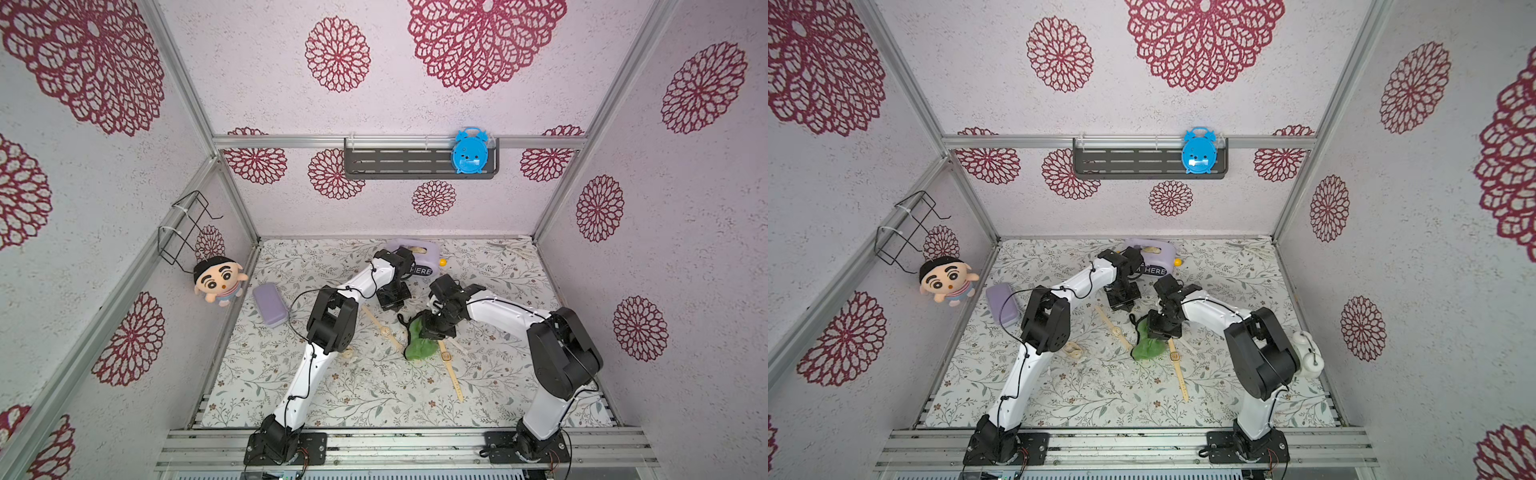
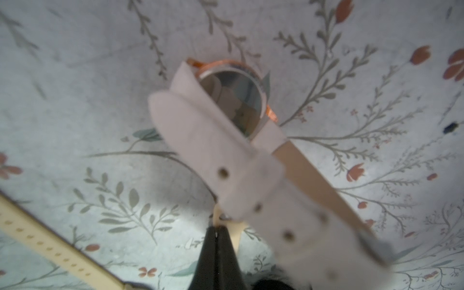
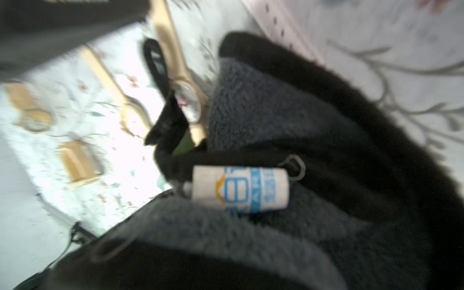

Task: Wipe the watch dial
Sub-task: Wipe the dirt from the watch dial.

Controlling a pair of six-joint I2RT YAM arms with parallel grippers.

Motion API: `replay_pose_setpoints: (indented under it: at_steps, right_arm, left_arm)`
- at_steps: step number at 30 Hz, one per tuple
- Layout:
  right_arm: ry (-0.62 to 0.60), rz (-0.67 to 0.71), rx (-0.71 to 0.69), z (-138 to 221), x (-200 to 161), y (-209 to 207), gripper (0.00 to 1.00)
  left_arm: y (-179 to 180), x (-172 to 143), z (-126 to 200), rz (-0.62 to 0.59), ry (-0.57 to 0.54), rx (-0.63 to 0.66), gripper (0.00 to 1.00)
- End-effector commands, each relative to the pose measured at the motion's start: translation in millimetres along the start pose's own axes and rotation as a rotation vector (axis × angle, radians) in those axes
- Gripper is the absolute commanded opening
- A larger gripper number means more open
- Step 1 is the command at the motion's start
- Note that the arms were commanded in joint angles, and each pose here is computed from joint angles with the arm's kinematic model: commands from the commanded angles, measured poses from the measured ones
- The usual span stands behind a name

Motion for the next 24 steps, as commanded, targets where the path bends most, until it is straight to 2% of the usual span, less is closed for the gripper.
replay_pose_setpoints:
  at_steps: [1,5,9,15,24]
  right_arm:
    - [-0.094,0.032,0.184,47,19,30,0.0]
    - [-0.17,0.005,0.305,74,36,36,0.0]
    - [-0.222,-0.031,0.384,85,50,36,0.0]
    - [-0.165,-0.077,0.425,56,55,35,0.0]
    - [-0.09,-0.047,0.384,4,55,44,0.0]
  left_arm:
    - [35,-1,-43,0.042,0.046,0.169,0.0]
    - [34,0,-41,0.049,0.043,0.159,0.0]
    - [32,0,-42,0.048,0.043,0.154,0.0]
    - [32,0,-41,0.051,0.045,0.151,0.0]
    - [33,-2,-41,0.049,0.053,0.155,0.0]
Point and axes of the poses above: each gripper's point midway between its finger pads, its own z axis back along the fingers, its own y axis along the line the jaws close on, x = y × z, the point moved 4 cm from there along z, back along the fingers, and after that the axes turned 8 degrees about -z, right-handed, at the moved point
